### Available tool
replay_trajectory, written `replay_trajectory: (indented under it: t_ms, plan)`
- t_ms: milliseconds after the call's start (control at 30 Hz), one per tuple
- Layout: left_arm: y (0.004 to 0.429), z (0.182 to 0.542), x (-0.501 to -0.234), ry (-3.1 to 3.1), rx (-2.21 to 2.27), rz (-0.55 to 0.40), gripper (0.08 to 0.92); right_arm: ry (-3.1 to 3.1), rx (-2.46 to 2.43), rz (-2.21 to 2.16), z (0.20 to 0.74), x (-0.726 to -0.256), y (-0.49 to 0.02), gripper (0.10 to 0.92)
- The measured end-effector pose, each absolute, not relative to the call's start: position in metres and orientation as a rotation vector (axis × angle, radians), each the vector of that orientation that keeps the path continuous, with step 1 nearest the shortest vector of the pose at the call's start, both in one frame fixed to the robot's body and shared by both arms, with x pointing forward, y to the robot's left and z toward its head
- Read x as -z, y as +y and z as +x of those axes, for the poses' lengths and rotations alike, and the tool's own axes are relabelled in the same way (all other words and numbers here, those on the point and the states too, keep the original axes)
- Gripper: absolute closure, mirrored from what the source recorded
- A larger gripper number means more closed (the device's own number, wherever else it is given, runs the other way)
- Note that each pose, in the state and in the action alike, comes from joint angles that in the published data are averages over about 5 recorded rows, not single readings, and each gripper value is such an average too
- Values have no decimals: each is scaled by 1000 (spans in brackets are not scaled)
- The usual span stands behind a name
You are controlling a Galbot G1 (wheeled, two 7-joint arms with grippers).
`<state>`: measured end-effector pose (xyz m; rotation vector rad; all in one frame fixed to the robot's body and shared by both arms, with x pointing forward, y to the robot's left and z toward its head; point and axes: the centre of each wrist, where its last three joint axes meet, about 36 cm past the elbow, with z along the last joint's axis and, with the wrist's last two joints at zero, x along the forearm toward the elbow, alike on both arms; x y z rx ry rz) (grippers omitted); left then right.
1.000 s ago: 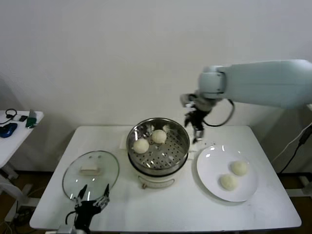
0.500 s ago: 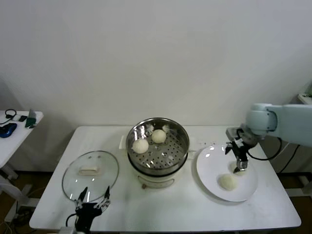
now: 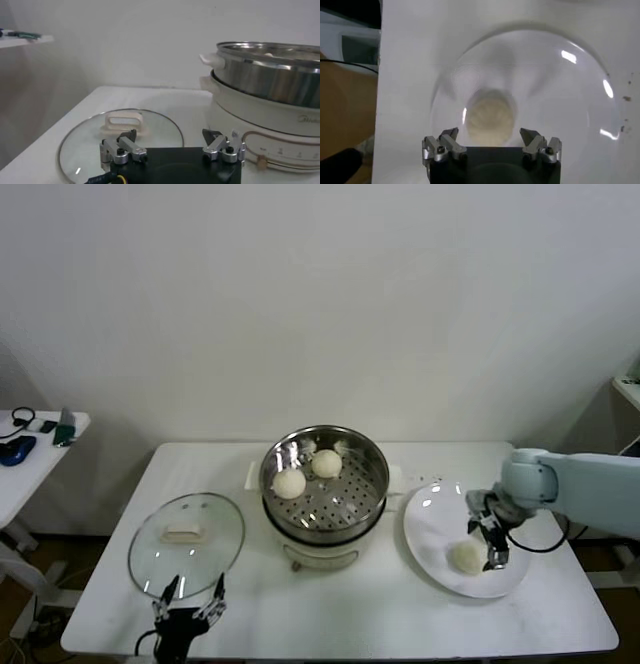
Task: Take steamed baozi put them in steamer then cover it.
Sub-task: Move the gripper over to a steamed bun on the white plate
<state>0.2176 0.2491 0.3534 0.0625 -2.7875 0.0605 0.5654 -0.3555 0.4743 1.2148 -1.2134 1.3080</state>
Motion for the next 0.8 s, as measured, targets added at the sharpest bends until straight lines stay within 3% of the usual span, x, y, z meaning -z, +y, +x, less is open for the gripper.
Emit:
replay_trajectory:
  t_ms: [367, 600, 800]
  plan:
    - [251, 214, -353, -2784, -55, 73, 177, -1243, -1291, 1200, 566, -454, -353, 208]
    - [251, 215, -354, -2787, -57, 75, 177, -1244, -1286, 1207, 565, -453, -352, 325]
    - [249, 215, -354, -2786, -62, 81, 177, -1236, -1295, 1226, 566, -460, -349, 350]
